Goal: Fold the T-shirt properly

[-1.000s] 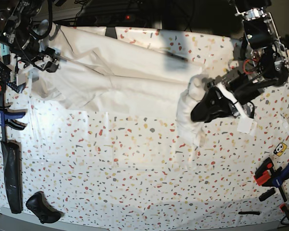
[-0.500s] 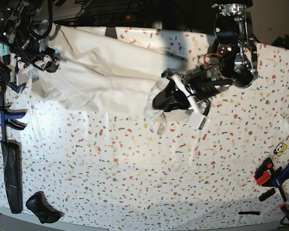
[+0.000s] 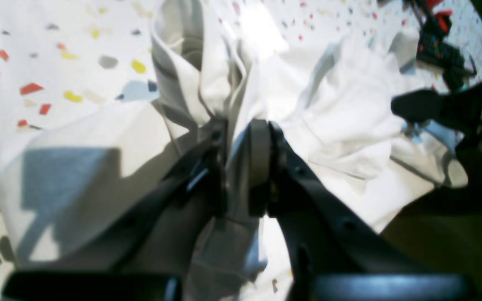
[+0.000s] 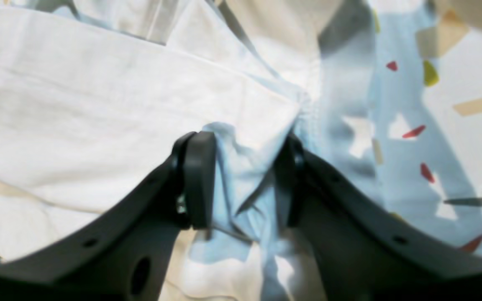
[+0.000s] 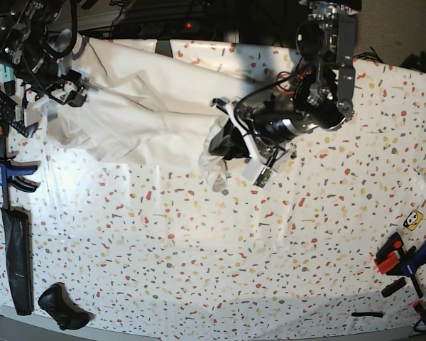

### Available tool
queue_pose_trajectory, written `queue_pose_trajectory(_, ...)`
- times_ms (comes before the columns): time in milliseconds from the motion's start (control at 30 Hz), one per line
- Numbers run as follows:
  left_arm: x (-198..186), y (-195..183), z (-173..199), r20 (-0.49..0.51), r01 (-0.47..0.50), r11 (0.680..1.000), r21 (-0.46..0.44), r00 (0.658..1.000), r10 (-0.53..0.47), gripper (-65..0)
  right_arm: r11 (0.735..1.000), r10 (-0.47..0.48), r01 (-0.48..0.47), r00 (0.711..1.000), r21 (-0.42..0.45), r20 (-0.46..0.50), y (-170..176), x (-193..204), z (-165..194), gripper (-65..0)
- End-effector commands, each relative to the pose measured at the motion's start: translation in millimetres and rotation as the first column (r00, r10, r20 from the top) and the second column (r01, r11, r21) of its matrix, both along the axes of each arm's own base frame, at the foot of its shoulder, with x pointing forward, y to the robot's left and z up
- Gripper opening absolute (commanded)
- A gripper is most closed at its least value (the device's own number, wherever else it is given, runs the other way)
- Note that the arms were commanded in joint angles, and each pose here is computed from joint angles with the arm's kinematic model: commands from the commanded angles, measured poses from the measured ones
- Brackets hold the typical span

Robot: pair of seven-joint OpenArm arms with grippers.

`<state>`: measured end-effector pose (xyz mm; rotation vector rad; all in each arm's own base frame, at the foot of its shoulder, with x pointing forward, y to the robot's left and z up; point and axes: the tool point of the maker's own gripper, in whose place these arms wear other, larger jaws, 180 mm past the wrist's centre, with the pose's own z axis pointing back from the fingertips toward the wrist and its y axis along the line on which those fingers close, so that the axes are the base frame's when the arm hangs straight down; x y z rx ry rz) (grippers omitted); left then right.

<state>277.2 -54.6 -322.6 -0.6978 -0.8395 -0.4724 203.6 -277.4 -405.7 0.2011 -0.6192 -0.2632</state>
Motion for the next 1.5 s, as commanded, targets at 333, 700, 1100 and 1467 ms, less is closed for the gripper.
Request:
queue_pose_trajectory(333, -15.8, -41.2, 18.9, 0.039, 0.115, 0.992, -0.046, 0.993, -0.114, -65.0, 1.000, 0.003, -0.003, 1.000, -0.008, 0.006, -2.2, 2.5, 4.1, -41.0)
queue_pose_trajectory(700, -29.7, -73.6, 37.9, 0.105, 0.198, 0.974, -0.111, 0.977, -0.186, -38.1, 1.000, 0.002, -0.002, 1.000, -0.008, 0.006, -2.3, 2.4, 4.1, -41.0)
queue_pose_trajectory(1100, -18.3, -31.1, 26.0, 0.147, 0.074, 0.976, 0.203, 0.983, -0.105, -65.0, 1.000, 0.003, -0.003, 1.000, -0.008, 0.006, -2.4, 2.3, 4.1, -41.0)
queue_pose_trajectory(1467, -4.3, 32.5, -8.8, 0.139, -0.147, 0.920, 0.362, 0.985, 0.102, -52.0, 1.000, 0.005, -0.005, 1.000, -0.008, 0.007, -2.2, 2.4, 4.2, -41.0)
